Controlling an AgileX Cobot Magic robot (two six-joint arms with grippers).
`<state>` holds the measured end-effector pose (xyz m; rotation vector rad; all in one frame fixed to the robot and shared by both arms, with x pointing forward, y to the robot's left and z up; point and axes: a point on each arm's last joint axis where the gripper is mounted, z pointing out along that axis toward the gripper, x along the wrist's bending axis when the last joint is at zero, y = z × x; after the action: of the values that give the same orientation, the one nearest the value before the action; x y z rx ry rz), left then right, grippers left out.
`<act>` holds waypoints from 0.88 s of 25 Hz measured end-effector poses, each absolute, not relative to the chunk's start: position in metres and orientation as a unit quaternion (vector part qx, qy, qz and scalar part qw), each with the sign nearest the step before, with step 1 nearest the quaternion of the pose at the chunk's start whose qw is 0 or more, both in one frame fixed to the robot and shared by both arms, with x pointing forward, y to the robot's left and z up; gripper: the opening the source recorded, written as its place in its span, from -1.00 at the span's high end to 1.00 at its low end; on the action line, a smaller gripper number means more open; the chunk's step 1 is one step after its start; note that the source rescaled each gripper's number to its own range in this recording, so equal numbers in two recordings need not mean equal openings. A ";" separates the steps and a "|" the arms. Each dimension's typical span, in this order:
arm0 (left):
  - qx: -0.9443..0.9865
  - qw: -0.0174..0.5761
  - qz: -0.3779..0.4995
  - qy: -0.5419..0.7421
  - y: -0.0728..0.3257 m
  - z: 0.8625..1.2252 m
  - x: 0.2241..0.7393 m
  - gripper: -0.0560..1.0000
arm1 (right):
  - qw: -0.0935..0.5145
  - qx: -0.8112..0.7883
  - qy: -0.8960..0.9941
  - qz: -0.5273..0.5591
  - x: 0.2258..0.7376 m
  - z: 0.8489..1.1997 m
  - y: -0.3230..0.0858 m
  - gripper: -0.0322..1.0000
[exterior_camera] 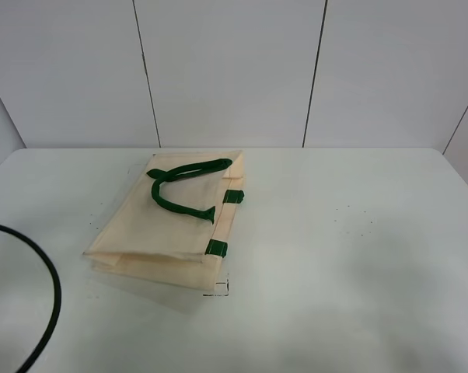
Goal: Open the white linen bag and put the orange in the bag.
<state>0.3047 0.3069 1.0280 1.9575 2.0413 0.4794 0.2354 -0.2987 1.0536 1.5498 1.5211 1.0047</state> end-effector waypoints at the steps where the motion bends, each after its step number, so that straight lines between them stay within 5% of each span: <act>1: 0.676 0.159 0.183 0.696 0.306 1.031 0.298 -0.59 | 0.366 0.603 0.592 0.391 0.235 1.054 -0.299 -1.00; 11: 0.641 0.275 0.296 0.653 0.303 1.042 0.250 -0.59 | 0.366 0.603 0.592 0.391 0.235 1.054 -0.299 -1.00; 22: 0.618 0.319 0.341 0.632 0.302 1.042 0.230 -0.59 | 0.366 0.603 0.592 0.391 0.235 1.054 -0.299 -1.00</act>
<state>0.2299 0.3019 1.0417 1.6251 1.6625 0.8963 0.2354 -0.2987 1.0536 1.5498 1.5211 1.0047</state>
